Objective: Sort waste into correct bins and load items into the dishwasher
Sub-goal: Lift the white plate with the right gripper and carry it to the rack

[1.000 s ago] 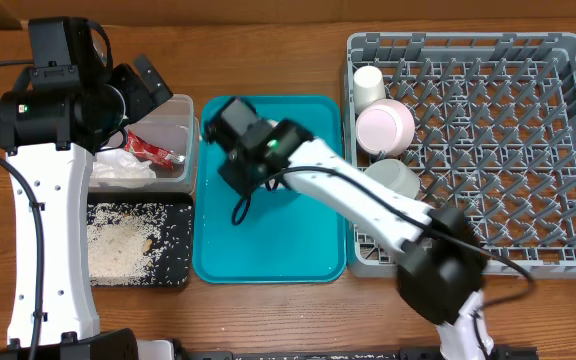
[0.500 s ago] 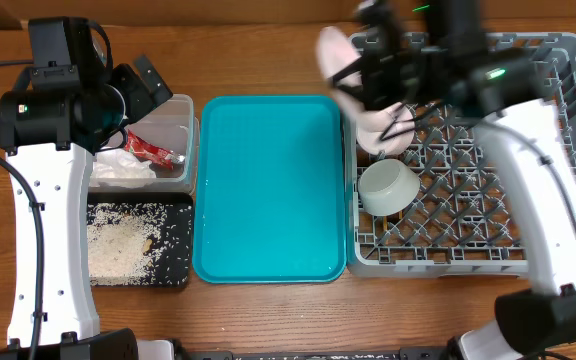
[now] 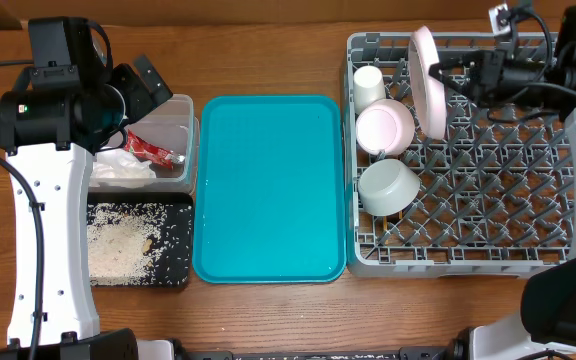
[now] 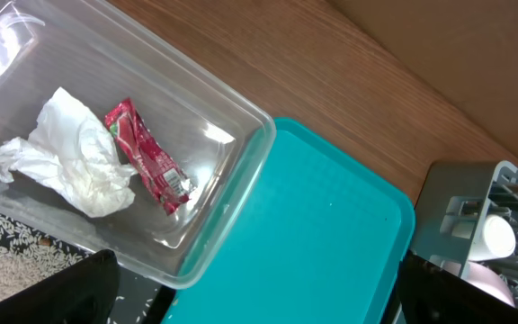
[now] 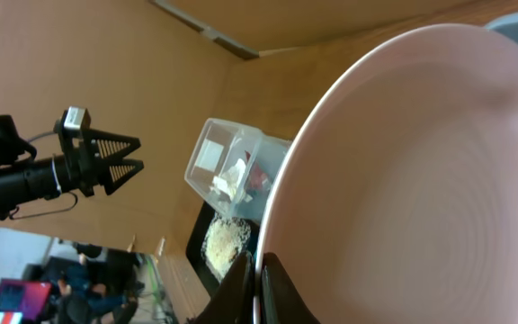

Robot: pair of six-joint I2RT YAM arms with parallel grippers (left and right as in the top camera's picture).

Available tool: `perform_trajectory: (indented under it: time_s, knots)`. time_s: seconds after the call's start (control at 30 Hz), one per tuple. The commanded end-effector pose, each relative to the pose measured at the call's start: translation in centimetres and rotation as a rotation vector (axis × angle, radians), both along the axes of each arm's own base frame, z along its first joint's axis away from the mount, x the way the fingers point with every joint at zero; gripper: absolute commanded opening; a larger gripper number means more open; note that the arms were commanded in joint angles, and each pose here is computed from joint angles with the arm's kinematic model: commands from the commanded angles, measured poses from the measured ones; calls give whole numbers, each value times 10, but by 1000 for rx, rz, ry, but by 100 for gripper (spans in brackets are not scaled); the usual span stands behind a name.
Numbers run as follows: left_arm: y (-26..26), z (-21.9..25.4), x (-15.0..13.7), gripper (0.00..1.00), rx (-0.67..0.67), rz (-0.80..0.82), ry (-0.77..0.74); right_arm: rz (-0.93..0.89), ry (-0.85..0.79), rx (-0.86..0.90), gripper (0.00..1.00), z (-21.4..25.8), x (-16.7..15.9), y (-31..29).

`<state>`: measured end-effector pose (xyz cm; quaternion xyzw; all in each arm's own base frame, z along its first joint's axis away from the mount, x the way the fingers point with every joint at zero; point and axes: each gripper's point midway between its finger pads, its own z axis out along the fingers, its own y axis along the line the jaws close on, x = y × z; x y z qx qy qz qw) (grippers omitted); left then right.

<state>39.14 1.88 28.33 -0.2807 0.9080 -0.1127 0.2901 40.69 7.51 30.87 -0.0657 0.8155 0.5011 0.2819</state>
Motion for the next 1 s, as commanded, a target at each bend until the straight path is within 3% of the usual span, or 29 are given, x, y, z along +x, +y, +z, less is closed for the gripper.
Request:
perform_trajectory:
  time_s: [0.0,0.97]
  knots:
    - [-1,12,0,100,5,-13,-35,-1,-20,37,4,0,-3,-9]
    - [-1,12,0,100,5,-13,-35,-37,52,55,4,-41,14,-27]
